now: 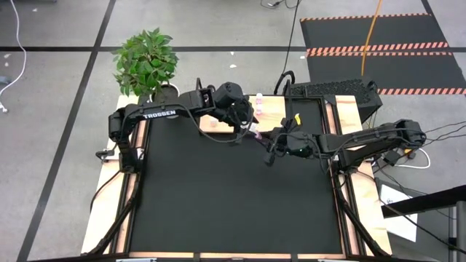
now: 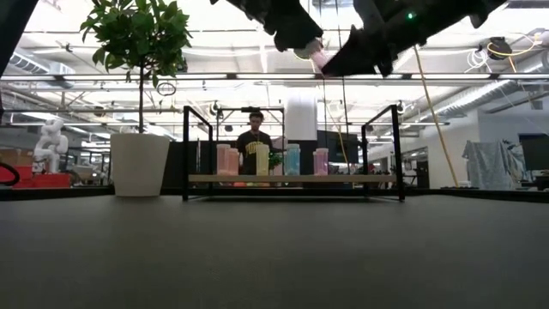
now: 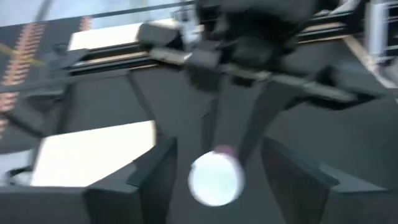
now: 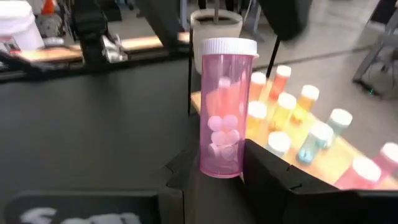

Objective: Pick and place medicine bottles onto shelf by color
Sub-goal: Put the violet pill bottle on the shelf aligned with the other violet pill bottles

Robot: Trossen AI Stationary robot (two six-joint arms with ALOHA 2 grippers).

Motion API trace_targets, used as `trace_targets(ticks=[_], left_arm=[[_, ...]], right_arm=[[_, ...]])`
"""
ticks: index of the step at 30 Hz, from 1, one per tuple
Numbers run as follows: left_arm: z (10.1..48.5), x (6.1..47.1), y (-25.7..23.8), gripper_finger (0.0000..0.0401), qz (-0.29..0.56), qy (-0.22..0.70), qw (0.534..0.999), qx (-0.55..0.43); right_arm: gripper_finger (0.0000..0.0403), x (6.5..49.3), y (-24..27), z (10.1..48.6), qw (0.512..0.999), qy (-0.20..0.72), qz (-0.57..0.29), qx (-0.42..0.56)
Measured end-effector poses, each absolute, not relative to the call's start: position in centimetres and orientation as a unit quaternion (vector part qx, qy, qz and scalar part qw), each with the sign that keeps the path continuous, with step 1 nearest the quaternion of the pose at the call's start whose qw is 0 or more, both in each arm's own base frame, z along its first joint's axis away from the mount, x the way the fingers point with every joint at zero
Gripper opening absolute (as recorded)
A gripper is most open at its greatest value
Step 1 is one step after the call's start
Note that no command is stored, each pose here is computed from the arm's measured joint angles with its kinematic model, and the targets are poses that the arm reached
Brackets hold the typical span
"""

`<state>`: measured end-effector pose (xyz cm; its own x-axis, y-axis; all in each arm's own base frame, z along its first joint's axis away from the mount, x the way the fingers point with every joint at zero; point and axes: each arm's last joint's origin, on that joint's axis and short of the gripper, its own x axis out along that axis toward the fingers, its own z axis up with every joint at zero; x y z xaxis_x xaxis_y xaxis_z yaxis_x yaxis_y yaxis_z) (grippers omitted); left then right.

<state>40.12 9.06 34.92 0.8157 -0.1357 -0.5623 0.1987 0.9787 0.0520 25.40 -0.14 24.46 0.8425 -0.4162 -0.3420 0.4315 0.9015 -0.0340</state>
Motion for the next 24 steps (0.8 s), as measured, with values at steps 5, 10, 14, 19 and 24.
trace_targets(ticks=[5,10,14,19,24], left_arm=[[35.7,39.6,9.4,0.0281,-0.027,0.293,0.952,0.088],[36.8,38.9,9.4,0.0292,-0.030,0.277,0.955,0.102],[37.3,38.7,9.3,0.0260,-0.043,0.266,0.957,0.109],[37.3,38.4,9.8,0.0208,-0.055,0.263,0.961,0.060],[37.3,38.3,10.1,0.0172,-0.059,0.261,0.963,0.034]], right_arm=[[0.0100,25.4,-0.2,25.2,0.962,0.147,-0.231,0.006],[0.0100,25.6,-0.2,25.7,0.966,0.121,-0.229,0.000],[0.0100,25.6,-0.3,26.0,0.967,0.108,-0.232,-0.003],[0.0100,25.7,-0.3,26.4,0.967,0.092,-0.239,-0.016],[0.0100,25.7,-0.3,26.5,0.966,0.090,-0.239,-0.030]])
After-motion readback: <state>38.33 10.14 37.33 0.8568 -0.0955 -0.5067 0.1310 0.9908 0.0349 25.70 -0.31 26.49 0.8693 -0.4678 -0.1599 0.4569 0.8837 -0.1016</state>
